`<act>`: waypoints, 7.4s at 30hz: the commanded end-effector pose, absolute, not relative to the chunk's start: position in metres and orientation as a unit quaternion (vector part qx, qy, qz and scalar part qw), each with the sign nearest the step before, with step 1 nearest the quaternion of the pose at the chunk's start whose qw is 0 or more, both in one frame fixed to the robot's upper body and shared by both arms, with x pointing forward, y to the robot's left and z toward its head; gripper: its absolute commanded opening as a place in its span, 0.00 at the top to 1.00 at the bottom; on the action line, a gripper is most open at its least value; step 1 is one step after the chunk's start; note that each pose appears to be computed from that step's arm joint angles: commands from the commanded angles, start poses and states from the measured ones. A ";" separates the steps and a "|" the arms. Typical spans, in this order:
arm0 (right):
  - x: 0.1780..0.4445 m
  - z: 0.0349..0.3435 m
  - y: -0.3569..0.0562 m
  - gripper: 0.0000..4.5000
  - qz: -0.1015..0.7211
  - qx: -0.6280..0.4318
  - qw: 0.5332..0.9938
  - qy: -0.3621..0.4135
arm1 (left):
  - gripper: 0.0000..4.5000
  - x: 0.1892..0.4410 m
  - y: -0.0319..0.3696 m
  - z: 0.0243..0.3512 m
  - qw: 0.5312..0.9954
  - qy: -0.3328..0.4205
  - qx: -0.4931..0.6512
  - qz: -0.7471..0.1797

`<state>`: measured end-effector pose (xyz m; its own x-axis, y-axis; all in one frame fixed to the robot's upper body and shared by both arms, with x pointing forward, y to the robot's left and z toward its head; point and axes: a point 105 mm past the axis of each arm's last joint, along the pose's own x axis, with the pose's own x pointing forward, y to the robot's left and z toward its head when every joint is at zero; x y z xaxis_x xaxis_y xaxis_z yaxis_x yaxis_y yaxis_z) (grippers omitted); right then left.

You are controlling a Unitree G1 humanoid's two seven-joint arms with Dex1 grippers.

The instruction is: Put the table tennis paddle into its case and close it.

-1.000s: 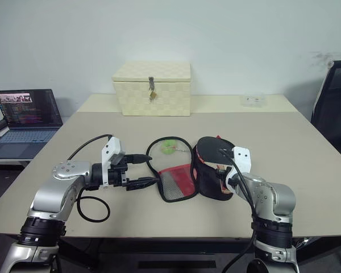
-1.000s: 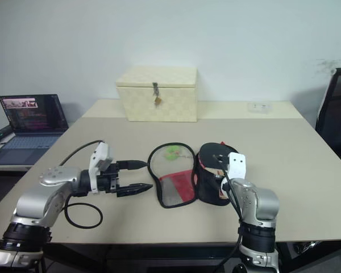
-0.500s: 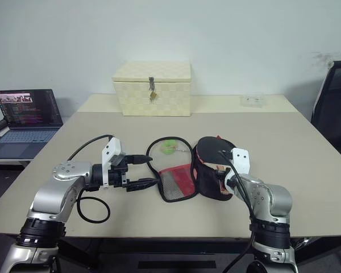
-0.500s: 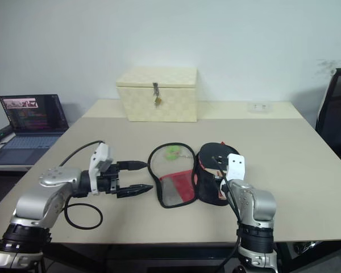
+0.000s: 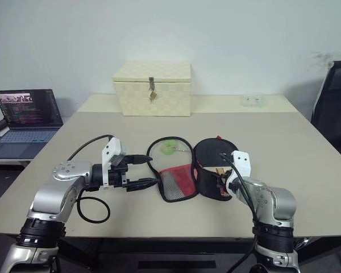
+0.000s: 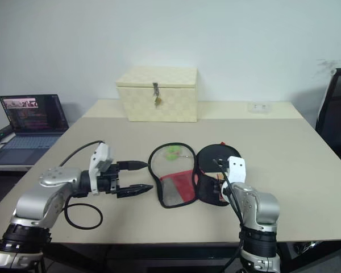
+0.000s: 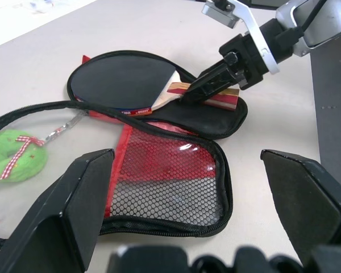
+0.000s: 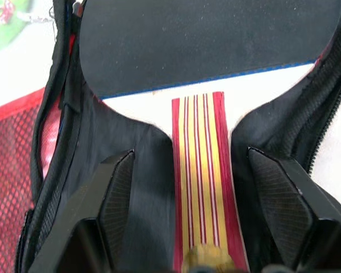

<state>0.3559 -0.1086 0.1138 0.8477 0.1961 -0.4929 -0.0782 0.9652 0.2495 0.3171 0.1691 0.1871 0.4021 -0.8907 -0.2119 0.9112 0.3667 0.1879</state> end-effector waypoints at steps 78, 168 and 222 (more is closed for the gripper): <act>0.308 0.235 -0.200 0.23 0.332 -0.145 0.927 0.097 | 1.00 0.424 0.047 0.196 0.845 -0.037 0.177 -0.504; 0.380 0.092 -0.116 0.00 0.278 0.054 0.913 0.293 | 1.00 0.332 0.153 0.218 0.817 -0.009 0.099 -0.568; 0.302 0.106 -0.073 0.99 0.419 0.104 0.837 0.335 | 1.00 0.262 0.164 0.171 0.767 0.099 0.092 -0.627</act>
<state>0.3070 -0.0757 0.0987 0.4280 0.7540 -0.4983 -0.6131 0.6473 0.4528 0.2631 0.1645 0.1612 0.2039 -0.9397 -0.2747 0.9757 0.2181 -0.0220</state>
